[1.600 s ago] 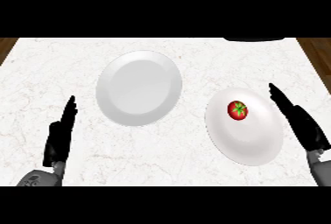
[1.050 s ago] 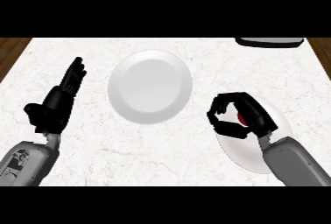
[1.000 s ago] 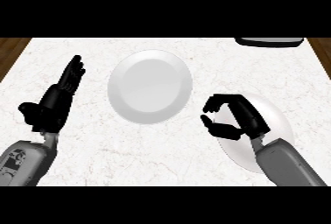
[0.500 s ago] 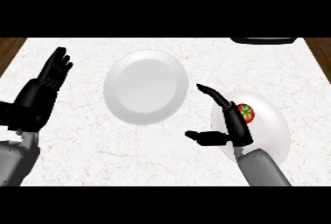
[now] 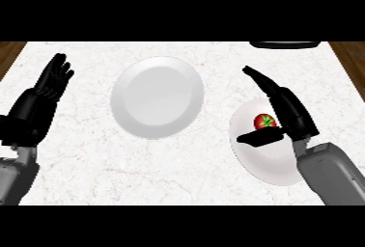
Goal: Pick the tomato from the plate and place it in the plate
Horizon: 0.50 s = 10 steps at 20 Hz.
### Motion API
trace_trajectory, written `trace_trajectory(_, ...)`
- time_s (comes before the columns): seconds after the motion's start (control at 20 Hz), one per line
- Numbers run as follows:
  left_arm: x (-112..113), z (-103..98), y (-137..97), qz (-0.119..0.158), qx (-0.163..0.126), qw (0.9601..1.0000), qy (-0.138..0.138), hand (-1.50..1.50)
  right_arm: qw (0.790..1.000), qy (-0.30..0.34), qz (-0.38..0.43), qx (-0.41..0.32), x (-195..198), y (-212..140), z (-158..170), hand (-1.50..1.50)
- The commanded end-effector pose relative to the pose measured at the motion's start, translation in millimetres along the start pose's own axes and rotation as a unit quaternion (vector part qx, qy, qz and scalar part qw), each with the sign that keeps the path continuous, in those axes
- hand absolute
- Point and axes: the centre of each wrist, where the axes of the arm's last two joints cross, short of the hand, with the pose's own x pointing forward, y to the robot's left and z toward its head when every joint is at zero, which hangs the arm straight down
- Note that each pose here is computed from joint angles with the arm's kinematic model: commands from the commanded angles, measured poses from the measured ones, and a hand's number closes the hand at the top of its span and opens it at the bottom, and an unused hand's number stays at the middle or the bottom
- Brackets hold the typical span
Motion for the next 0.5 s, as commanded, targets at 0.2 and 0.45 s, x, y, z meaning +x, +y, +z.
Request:
trace_trajectory(0.2, 7.4, -2.7, -3.7, 0.002, -0.008, 1.0000, -0.001, 0.00, 0.958, 0.153, 0.193, 0.148, 38.0, -40.6, -13.1, -1.50)
trace_trajectory(0.45, 23.1, -7.2, -6.5, 0.000, -0.013, 0.9999, -0.007, 0.00, 0.928, 0.215, 0.203, 0.228, 44.1, -33.8, -24.1, -1.50)
